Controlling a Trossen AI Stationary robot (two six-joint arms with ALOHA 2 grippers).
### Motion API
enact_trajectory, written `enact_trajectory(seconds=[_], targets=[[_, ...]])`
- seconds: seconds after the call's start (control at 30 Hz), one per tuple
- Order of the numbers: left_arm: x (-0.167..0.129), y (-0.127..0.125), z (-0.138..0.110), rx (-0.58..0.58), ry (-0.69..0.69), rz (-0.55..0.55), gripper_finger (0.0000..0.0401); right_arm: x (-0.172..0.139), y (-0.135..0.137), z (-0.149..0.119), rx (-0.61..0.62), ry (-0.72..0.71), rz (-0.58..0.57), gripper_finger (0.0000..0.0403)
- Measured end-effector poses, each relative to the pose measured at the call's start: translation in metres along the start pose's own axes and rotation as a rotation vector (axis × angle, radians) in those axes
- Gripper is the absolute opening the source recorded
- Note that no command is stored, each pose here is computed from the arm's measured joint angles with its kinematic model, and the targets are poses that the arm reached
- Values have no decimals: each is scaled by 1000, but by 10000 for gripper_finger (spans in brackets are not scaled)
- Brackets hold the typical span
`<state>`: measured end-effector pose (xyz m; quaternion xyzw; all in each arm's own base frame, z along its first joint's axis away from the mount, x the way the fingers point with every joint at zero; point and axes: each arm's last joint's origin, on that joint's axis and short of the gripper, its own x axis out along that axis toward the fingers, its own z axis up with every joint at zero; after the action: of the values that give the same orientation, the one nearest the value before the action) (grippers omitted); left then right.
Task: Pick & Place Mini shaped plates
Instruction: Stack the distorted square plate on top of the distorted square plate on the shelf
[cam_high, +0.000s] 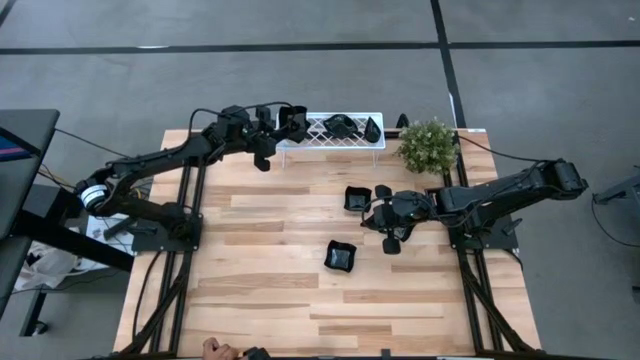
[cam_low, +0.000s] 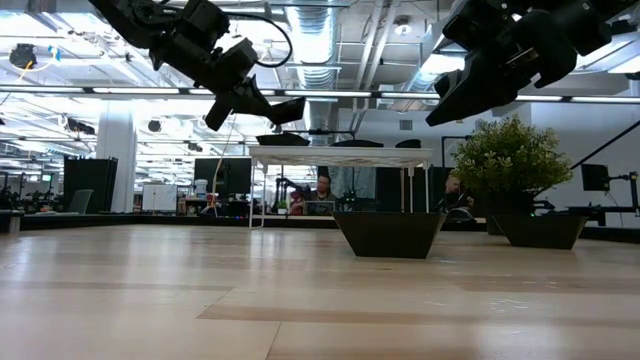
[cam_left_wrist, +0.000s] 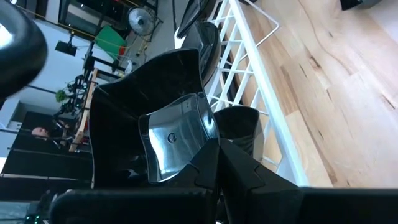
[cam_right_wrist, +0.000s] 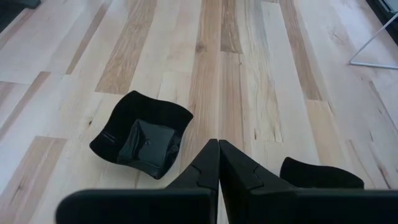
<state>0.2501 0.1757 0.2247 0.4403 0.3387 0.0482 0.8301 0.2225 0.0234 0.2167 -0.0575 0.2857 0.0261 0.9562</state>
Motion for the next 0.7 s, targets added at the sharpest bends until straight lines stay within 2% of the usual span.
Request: enact_trajectory(seconds=[0.23,0.7], targets=[[0,0,0,0,12,5,14,0,0,0,0,0,0,0],[-1,3,-4,-5,44,35,100,0,0,0,0,0,0,0]])
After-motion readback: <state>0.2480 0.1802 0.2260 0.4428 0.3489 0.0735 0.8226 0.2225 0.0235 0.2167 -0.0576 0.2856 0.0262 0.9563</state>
